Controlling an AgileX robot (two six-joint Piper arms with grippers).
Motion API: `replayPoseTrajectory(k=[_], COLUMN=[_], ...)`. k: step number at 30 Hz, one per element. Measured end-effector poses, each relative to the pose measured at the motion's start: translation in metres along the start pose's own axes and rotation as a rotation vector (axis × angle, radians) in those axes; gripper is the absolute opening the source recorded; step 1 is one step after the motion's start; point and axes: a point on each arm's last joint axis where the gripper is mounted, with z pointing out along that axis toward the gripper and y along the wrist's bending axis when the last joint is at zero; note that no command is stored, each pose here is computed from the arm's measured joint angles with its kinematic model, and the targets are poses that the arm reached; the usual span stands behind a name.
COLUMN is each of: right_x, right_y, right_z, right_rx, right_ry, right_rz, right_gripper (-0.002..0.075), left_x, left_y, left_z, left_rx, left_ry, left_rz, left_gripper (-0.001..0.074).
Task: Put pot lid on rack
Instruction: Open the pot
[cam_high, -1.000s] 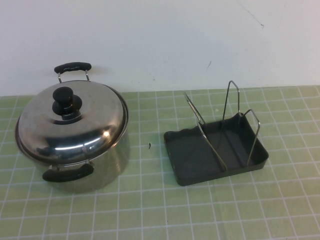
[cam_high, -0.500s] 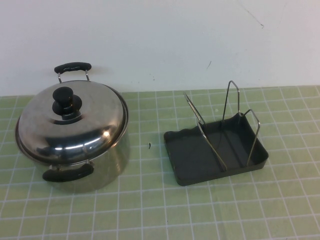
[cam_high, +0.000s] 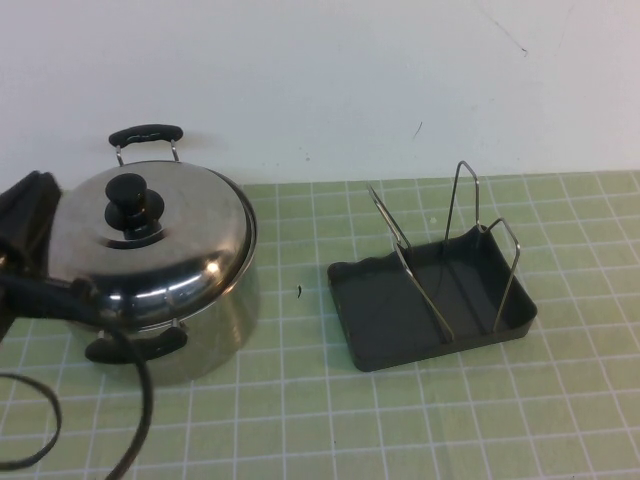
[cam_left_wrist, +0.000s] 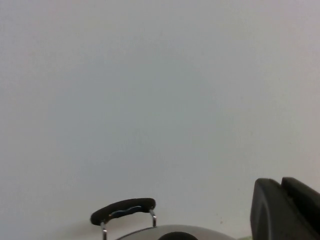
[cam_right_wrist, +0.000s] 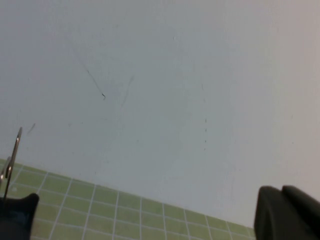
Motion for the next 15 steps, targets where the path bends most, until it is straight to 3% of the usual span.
replayPoseTrajectory(k=[4,11,15], right_x=[0.001,0.003,0.003], right_y=[0.000,0.001,0.001], right_z=[0.000,0.000,0.000], right_rx=[-0.004,-0.011,-0.012], right_ry=[0.013,0.032,0.033], right_rz=[-0.001,0.000,0.005], right_gripper=[-0.0001,-0.0001,-0.0001], left_x=[0.014,0.037,0.050], left_y=[0.002,0.014,0.021], left_z=[0.035,0.082,0.099], left_rx=[0.068,0.069,0.043], left_ry=[0.057,0.152,0.229], left_rz=[0.015,-0.017,-0.018], left_gripper=[0.0090,0.0519,0.0592])
